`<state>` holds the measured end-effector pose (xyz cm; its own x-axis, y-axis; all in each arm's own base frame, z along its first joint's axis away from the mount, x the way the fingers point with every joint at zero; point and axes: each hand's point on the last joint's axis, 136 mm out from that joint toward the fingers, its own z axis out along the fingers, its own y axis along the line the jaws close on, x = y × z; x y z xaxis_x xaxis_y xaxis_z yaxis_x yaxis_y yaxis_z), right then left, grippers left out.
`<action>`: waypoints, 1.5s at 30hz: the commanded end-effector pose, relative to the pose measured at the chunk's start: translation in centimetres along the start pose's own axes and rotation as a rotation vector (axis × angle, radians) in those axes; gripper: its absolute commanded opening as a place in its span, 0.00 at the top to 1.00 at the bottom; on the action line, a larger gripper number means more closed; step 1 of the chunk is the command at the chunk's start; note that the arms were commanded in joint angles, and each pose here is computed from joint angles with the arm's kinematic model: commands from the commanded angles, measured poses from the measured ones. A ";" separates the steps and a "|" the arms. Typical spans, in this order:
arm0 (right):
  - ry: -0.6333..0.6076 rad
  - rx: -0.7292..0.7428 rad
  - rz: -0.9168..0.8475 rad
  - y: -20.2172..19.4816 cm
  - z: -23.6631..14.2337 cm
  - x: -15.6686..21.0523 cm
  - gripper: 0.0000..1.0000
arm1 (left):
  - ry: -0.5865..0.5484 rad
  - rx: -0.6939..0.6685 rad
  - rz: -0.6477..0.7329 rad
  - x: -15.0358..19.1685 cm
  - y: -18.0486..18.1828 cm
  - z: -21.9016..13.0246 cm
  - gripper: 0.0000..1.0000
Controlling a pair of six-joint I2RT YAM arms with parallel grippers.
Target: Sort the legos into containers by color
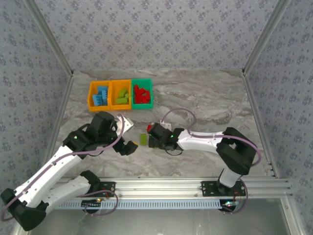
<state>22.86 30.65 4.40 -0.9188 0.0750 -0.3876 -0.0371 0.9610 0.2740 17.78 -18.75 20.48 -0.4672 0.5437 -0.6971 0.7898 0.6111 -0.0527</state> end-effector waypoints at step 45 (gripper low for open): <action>-0.596 -0.495 -0.655 17.3 -3.1 -22.7 0.81 | -0.198 -0.568 -0.165 -0.5 9.2 -6.7 0.01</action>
<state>39.62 43.85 21.77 -0.3413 -0.1179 -0.9325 -0.7212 0.6692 0.1793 21.78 -10.85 24.50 -0.4414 0.3779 -0.8139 0.4409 0.8813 0.1700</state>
